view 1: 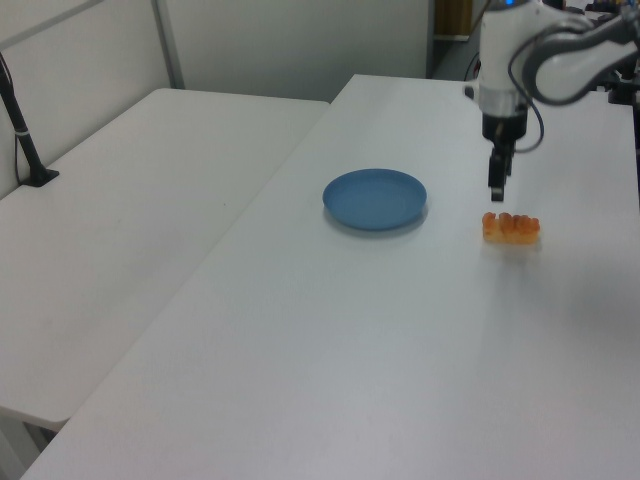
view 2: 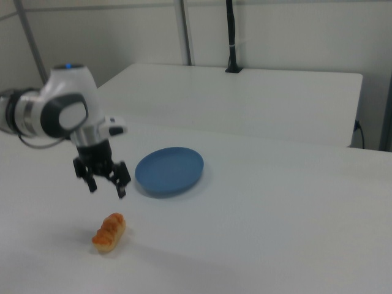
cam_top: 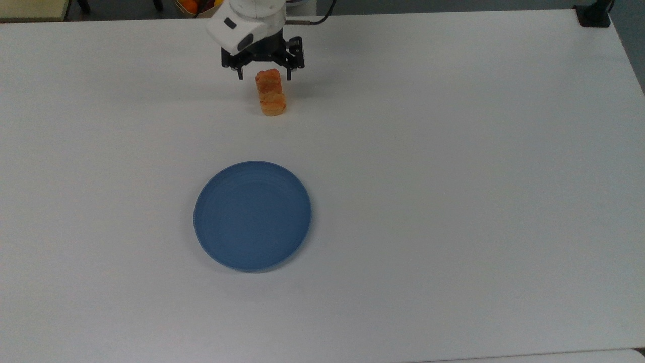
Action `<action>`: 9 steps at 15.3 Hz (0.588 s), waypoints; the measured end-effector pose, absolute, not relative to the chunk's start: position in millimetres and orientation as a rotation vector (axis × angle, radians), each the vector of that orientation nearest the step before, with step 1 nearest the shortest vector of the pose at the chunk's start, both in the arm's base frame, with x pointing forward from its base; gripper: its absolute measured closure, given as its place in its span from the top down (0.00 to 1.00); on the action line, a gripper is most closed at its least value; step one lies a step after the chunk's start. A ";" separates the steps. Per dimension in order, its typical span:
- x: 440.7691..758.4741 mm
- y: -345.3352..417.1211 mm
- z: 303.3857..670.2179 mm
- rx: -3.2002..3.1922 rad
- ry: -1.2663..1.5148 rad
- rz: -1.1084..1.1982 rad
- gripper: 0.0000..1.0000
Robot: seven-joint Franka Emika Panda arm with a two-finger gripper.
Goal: Put the bread on the table
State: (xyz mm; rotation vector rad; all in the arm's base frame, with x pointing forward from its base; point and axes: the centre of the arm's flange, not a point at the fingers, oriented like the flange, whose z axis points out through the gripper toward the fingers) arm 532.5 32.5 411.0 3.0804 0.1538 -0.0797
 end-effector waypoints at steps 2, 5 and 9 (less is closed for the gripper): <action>546.0 33.5 477.9 3.084 0.127 -0.059 1.00; 547.7 31.5 564.7 3.184 0.054 -0.054 1.00; 539.9 20.4 617.6 3.236 -0.037 -0.030 1.00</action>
